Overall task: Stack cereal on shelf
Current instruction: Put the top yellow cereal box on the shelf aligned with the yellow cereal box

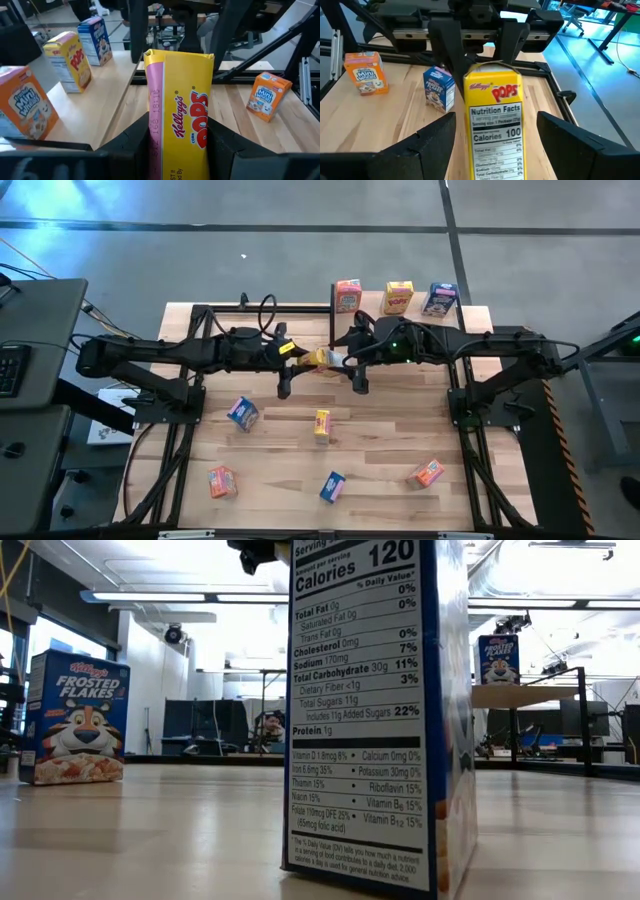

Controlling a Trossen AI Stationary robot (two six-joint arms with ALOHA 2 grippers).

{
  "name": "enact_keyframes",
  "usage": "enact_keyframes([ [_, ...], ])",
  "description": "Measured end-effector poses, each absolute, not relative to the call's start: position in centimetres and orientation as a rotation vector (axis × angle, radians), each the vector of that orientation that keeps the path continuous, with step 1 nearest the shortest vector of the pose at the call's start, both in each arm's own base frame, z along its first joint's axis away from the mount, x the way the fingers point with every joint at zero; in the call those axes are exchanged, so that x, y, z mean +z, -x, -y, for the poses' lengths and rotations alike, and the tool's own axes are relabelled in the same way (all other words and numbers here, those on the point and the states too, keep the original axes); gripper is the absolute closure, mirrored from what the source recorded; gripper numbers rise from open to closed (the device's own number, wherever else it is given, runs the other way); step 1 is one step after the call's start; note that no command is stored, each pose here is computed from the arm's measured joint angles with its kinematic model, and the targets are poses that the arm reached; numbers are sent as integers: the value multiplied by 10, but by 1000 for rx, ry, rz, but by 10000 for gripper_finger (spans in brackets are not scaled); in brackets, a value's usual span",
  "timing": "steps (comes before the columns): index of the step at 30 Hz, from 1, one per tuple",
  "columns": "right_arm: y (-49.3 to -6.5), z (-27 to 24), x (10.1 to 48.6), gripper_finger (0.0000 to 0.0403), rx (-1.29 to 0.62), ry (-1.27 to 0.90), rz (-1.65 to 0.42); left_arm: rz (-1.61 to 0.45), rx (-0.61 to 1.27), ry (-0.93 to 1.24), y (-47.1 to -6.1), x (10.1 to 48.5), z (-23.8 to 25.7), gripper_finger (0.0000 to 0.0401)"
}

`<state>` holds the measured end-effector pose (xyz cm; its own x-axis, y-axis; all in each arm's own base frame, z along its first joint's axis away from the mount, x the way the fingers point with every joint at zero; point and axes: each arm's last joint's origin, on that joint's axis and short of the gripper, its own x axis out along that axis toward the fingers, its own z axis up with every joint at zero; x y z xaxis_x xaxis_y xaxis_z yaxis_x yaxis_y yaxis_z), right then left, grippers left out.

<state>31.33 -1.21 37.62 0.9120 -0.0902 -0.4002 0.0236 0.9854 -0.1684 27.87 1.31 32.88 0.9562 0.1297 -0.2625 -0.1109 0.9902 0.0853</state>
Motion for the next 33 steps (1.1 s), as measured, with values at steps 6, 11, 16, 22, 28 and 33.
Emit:
enact_keyframes([
  [6, -313, 12, 377, 132, -53, 160, -413, -279, 110, -101, -289, 329, -11, 274],
  [11, -314, 12, 377, 132, -59, 133, -409, -316, 105, -127, -302, 323, -12, 274],
  [16, -313, 12, 375, 132, -65, 111, -435, -339, 98, -151, -312, 328, -12, 274],
  [22, -311, 12, 370, 132, -64, 105, -483, -361, 95, -150, -317, 331, -12, 274],
  [28, -310, 12, 370, 139, -63, 105, -493, -357, 96, -144, -317, 332, -12, 274],
  [33, -310, 12, 370, 177, -63, 105, -493, -358, 98, -141, -317, 332, -12, 274],
])
